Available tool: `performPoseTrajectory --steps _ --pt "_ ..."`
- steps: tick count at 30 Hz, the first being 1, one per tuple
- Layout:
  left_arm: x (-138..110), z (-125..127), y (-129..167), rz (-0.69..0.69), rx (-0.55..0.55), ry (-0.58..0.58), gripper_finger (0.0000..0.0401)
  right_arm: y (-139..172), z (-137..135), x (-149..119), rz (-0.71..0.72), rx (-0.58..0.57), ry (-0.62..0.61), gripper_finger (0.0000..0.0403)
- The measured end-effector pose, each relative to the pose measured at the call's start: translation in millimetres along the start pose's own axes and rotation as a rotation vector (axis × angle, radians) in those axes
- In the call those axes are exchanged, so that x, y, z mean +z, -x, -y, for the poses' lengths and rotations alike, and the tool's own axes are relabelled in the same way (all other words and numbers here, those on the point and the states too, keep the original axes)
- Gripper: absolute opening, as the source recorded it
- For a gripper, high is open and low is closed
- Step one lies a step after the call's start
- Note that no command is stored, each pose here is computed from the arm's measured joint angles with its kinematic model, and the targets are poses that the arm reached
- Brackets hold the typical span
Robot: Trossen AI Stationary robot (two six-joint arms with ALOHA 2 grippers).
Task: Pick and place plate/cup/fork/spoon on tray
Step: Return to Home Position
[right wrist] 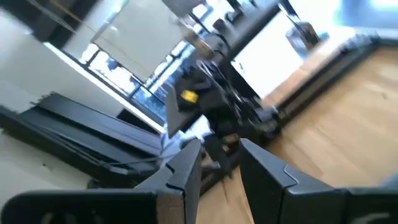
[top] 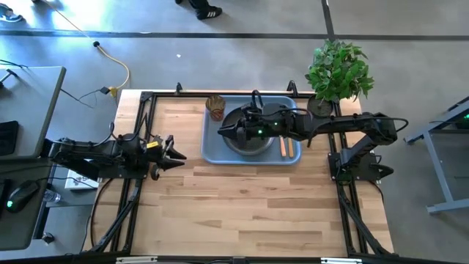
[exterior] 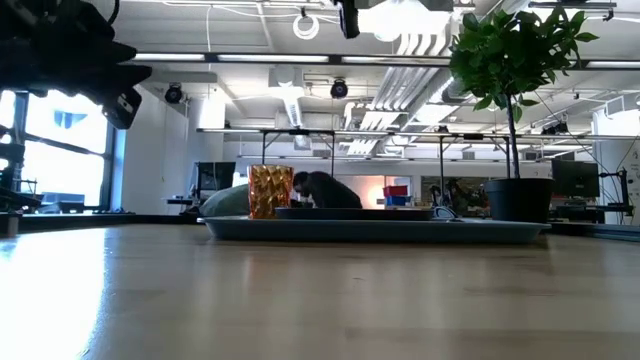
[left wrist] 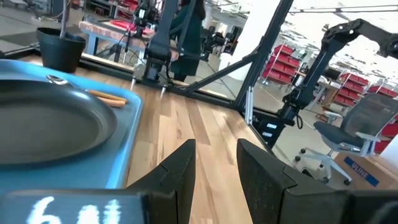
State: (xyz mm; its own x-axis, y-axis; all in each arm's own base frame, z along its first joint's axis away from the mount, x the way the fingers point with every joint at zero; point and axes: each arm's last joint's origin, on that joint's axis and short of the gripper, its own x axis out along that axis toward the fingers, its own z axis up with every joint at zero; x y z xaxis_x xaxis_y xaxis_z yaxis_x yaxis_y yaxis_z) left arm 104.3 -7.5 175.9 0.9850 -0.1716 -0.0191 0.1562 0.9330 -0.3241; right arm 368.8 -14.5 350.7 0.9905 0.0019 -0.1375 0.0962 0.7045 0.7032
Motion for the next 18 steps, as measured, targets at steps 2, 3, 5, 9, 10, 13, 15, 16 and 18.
performPoseTrajectory --steps 2,3,5,9,10,13,15,16,18 --pt "-5 -2 1 0.002 -0.001 -0.008 0.0106 0 -4 3 0.037 0.032 0.036 0.0099" --pt "-8 -3 1 -0.001 -0.001 -0.007 0.0106 0 -6 5 0.053 0.055 0.054 0.0099" --pt "-12 -4 2 -0.027 0.009 -0.003 0.0106 6 -8 12 0.061 0.091 0.089 0.0099" --pt "-12 -4 2 -0.023 0.008 0.003 0.0106 32 -19 32 0.1 0.133 0.179 0.0099" --pt "-12 -4 2 -0.026 0.008 0.01 0.0106 41 -21 36 0.103 0.124 0.211 0.0099" --pt "-12 -4 2 -0.025 0.008 0.035 0.0106 73 -33 48 0.134 0.122 0.331 0.0099" --pt "-12 -4 2 -0.025 0.008 0.035 0.0106 97 -42 55 0.15 0.119 0.416 0.0099" --pt "-12 -4 2 -0.026 0.009 0.023 0.0106 108 -45 57 0.153 0.112 0.456 0.0099" --pt "-12 -4 2 -0.026 0.008 -0.008 0.0106 129 -49 59 0.162 0.085 0.529 0.0099"
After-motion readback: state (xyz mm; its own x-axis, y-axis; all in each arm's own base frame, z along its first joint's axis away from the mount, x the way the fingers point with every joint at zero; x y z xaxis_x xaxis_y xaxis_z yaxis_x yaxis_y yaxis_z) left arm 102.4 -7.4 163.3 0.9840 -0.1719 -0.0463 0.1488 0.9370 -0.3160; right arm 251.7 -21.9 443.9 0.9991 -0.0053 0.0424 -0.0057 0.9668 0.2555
